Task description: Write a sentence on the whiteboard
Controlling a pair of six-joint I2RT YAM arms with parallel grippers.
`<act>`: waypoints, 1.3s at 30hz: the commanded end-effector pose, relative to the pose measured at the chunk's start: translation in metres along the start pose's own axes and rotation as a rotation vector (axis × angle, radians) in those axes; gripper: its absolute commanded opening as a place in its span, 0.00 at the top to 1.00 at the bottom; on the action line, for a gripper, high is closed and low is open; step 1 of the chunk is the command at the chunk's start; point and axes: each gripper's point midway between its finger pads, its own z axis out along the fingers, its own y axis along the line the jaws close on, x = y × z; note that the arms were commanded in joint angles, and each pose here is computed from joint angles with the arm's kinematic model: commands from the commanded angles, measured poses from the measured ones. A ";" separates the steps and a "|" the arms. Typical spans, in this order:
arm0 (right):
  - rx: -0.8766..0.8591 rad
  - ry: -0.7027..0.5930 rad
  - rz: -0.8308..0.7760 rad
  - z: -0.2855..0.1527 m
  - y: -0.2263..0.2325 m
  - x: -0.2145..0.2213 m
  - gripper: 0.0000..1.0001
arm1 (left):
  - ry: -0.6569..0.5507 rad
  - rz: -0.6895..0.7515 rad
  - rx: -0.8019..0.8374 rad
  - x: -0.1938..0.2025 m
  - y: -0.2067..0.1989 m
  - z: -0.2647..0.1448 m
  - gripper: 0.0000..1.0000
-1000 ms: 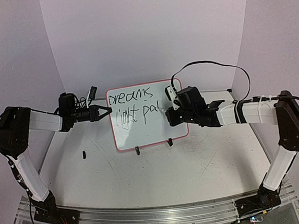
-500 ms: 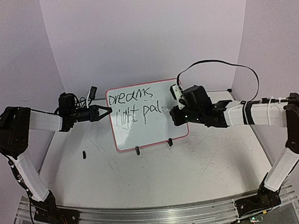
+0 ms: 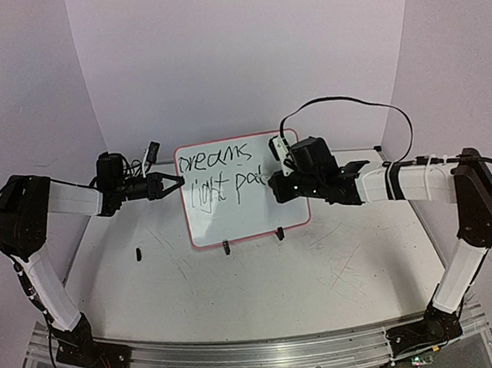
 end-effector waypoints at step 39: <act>0.057 -0.114 0.026 -0.013 -0.025 -0.043 1.00 | -0.016 0.077 -0.063 -0.012 0.007 0.005 1.00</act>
